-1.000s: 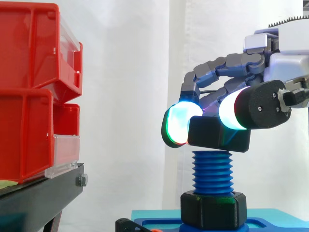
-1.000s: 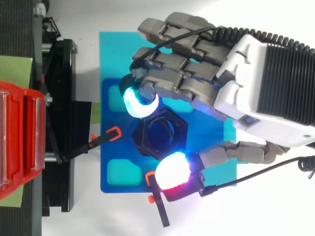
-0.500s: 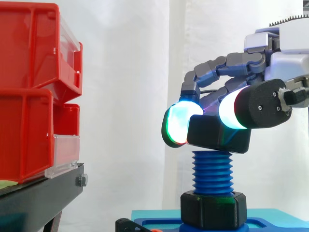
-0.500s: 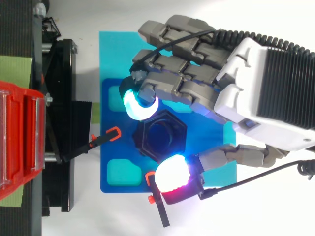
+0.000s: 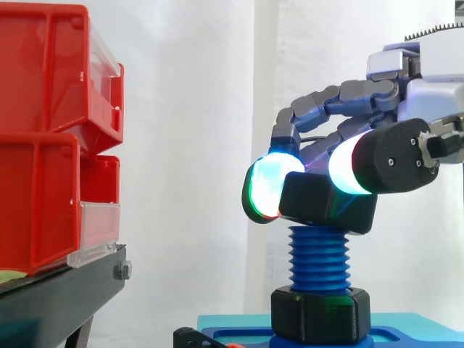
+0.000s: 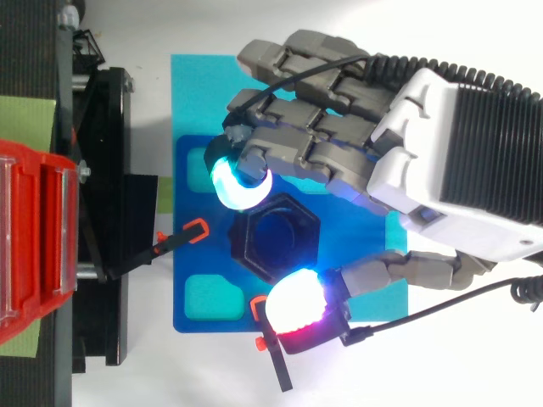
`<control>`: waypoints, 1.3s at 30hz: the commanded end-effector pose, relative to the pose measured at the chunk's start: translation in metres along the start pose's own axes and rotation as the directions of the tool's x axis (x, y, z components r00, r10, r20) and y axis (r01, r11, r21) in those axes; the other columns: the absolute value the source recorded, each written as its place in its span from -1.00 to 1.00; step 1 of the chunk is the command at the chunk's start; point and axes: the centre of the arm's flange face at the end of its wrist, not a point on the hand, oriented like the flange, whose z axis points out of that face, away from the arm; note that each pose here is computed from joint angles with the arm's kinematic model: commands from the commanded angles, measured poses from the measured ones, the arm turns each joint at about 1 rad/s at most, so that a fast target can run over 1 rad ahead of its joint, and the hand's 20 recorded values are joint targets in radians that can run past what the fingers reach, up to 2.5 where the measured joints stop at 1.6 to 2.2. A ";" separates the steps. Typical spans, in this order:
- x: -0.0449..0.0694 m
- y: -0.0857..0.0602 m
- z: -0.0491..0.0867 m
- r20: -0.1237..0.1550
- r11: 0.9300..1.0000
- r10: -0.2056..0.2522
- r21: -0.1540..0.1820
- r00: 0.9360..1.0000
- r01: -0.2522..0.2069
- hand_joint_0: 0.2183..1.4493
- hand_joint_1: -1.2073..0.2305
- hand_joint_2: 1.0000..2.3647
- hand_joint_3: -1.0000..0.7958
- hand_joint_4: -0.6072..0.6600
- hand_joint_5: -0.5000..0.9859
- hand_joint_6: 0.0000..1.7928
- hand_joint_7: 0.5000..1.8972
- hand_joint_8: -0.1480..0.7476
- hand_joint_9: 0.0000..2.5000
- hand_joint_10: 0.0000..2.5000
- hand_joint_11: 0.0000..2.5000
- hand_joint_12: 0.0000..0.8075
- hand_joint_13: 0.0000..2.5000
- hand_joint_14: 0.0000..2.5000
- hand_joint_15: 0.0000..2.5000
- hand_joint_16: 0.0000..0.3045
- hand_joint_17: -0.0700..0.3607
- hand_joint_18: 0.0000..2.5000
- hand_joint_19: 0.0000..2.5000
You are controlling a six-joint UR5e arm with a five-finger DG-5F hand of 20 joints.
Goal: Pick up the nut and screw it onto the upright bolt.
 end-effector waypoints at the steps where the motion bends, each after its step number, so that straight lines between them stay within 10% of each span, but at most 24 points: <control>1: 0.011 -0.002 0.002 -0.009 1.000 0.000 0.001 1.000 0.000 -0.42 -0.26 -1.00 -0.44 0.25 -0.49 -0.44 -0.07 -0.11 -0.54 -1.00 -0.89 -0.16 -0.77 -1.00 -1.00 -0.67 -0.15 -0.79 -0.91; 39: 0.025 -0.007 0.004 -0.018 1.000 0.019 0.005 1.000 -0.019 -0.42 -0.27 -1.00 -0.44 0.24 -0.49 -0.44 -0.07 -0.11 -0.54 -1.00 -0.88 -0.16 -0.77 -1.00 -1.00 -0.67 -0.15 -0.79 -0.91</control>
